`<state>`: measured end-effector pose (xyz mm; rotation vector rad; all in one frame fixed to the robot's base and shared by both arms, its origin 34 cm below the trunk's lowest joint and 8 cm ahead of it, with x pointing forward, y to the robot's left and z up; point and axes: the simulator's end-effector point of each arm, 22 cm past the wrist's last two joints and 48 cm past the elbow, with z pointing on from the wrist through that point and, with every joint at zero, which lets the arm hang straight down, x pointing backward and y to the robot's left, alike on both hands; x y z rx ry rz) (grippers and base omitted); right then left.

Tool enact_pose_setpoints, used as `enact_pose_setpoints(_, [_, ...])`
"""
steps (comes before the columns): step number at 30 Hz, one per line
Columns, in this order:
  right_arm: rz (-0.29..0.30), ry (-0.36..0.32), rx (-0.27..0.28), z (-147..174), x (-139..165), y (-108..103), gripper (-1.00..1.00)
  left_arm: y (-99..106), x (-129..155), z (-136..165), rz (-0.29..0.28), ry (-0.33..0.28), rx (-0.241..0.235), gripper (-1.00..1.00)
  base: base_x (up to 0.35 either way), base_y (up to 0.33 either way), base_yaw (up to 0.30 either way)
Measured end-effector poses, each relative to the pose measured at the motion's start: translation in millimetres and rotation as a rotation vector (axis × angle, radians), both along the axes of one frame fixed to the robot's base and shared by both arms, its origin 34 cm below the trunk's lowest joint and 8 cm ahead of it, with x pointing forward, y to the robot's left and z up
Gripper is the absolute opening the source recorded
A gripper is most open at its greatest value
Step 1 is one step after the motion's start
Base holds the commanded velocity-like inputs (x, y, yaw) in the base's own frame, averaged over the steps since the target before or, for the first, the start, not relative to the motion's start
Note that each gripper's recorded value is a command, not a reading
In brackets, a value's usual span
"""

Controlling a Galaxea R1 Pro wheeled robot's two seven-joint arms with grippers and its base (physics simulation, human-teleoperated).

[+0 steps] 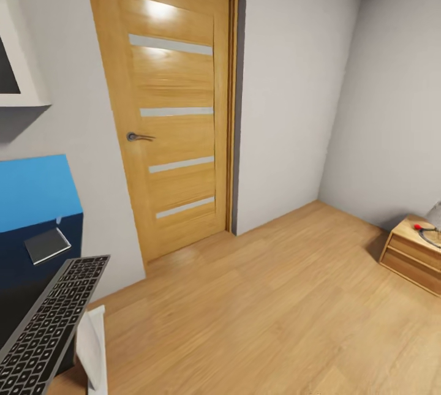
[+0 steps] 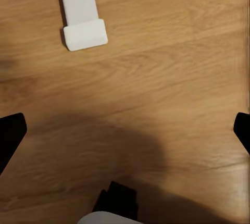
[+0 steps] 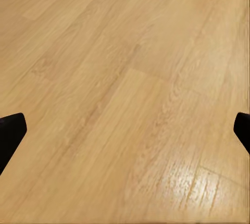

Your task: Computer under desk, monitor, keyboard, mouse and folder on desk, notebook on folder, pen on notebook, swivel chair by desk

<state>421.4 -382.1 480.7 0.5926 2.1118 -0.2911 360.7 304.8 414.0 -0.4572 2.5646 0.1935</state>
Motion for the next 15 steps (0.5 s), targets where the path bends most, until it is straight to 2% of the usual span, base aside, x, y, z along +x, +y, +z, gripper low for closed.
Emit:
enact_pose_setpoints(6, [0.000, 0.000, 0.000, 0.1, -0.2, -0.1, 1.00, 1.0, -0.1, 0.2, 0.001, 0.000, 0.001, 1.00, 0.131, -0.023, -0.257])
enact_pose_setpoints(12, [0.001, -0.001, 0.000, 0.3, 0.1, 0.2, 1.00, 1.0, -0.1, 0.3, 0.001, 0.000, 0.001, 1.00, 0.266, -0.070, -0.245])
enact_pose_setpoints(15, [0.001, 0.000, 0.000, 0.3, 0.0, 0.2, 1.00, 1.2, -0.2, 0.3, 0.001, 0.000, 0.001, 1.00, 0.303, -0.078, -0.119])
